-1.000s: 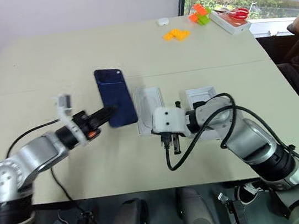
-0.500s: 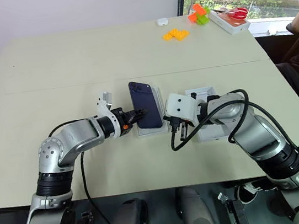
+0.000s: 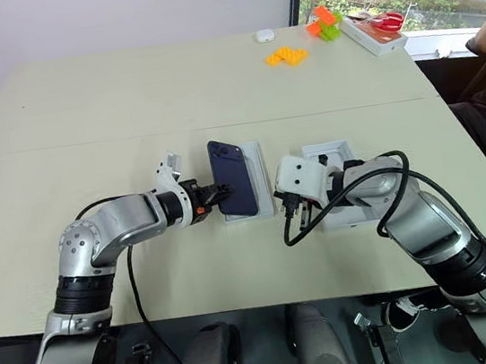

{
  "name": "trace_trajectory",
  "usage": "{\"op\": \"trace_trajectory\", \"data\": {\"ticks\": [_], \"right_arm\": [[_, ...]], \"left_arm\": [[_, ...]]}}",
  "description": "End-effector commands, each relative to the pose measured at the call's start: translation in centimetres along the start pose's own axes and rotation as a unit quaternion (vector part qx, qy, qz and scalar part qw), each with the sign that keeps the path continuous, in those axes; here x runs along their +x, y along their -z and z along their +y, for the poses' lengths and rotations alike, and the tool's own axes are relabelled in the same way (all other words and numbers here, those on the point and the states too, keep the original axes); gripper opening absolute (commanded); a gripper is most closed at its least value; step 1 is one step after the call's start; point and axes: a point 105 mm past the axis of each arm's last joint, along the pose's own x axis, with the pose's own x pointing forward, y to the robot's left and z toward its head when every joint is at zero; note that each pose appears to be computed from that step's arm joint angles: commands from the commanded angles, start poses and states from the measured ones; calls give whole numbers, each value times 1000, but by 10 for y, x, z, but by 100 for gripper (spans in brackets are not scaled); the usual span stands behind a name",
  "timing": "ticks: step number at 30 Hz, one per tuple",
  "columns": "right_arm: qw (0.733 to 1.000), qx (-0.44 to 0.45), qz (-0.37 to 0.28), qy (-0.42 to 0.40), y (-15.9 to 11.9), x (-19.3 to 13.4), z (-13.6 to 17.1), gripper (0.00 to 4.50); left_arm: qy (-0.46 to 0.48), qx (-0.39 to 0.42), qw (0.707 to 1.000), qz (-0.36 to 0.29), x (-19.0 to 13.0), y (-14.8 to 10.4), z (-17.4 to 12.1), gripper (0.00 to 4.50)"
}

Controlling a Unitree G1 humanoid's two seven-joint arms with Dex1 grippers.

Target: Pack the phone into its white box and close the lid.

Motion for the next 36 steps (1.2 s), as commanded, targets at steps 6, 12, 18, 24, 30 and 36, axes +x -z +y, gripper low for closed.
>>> {"op": "trace_trajectory", "data": {"ticks": [6,12,18,24,30,36], "right_arm": [[1000,-12,-1,22,-2,-9,-8,0],[1000,-11,2,21,-1,-9,-7,0],[1000,-11,2,21,-2,-9,-6,0],[1000,-12,3,21,-2,-8,-5,0],[1000,-12,2,20,-3,-8,-5,0],[1000,-13,2,18,-3,-8,-4,0]], "left_arm": [[40,19,999,4,1,-4,-19,1],[39,24,999,5,3,-4,-18,1],[44,27,999,9,6,-3,-21,1],[42,29,999,6,8,-4,-20,1],[37,37,999,4,12,-2,-18,1],[42,36,998,5,12,-2,-19,170]]}}
